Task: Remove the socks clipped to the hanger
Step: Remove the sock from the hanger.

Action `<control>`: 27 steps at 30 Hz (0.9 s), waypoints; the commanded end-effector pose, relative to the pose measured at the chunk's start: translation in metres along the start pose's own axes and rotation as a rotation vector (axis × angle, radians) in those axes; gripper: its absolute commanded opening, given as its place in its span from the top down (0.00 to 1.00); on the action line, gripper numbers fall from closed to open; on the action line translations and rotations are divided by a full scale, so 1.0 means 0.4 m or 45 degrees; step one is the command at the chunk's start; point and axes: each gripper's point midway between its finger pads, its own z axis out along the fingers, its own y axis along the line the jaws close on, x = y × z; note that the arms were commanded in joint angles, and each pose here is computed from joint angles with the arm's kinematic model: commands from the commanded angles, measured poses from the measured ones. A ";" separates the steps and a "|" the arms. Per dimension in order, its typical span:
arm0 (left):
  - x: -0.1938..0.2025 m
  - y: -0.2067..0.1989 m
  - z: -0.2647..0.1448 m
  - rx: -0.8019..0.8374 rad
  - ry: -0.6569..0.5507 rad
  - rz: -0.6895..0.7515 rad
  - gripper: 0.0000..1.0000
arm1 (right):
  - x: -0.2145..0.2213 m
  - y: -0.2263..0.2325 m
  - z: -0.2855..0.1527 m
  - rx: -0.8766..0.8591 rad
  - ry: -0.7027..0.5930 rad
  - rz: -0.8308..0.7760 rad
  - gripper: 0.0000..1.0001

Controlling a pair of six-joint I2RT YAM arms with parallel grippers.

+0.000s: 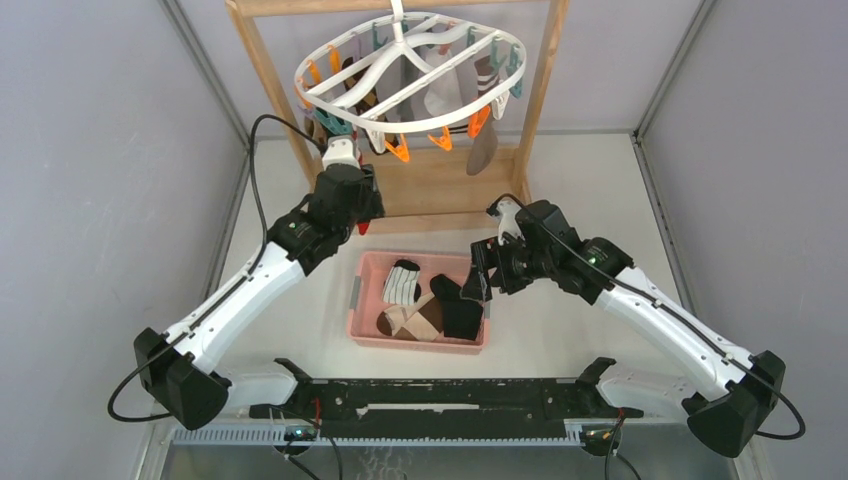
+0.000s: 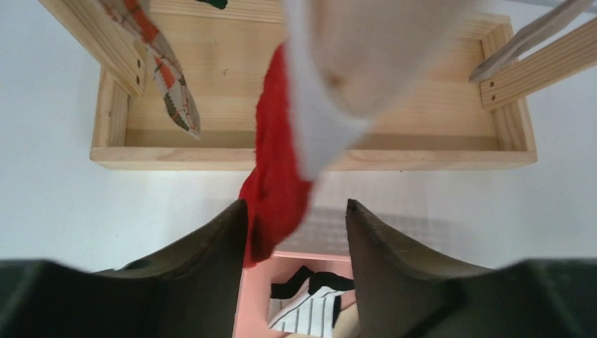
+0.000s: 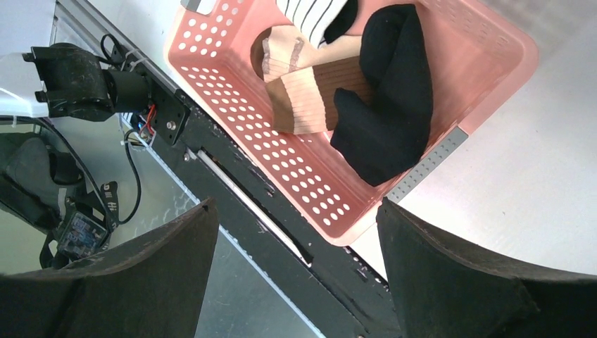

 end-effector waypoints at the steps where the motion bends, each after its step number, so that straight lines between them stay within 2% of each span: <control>1: -0.079 -0.026 -0.005 0.065 -0.088 -0.013 0.52 | -0.004 0.009 -0.016 -0.032 -0.035 0.002 0.11; 4: -0.077 -0.029 -0.005 0.078 -0.079 -0.012 0.67 | -0.004 0.011 -0.014 -0.041 -0.039 0.013 0.11; 10: -0.077 -0.052 -0.021 0.144 -0.050 -0.033 0.83 | -0.024 0.017 -0.011 -0.078 -0.057 0.047 0.11; 16: -0.074 -0.082 -0.050 0.237 -0.008 -0.099 0.84 | -0.063 0.027 -0.011 -0.184 -0.077 0.156 0.12; 27: -0.097 -0.150 -0.118 0.402 0.087 -0.322 0.82 | -0.213 0.068 -0.017 -0.566 -0.104 0.524 0.15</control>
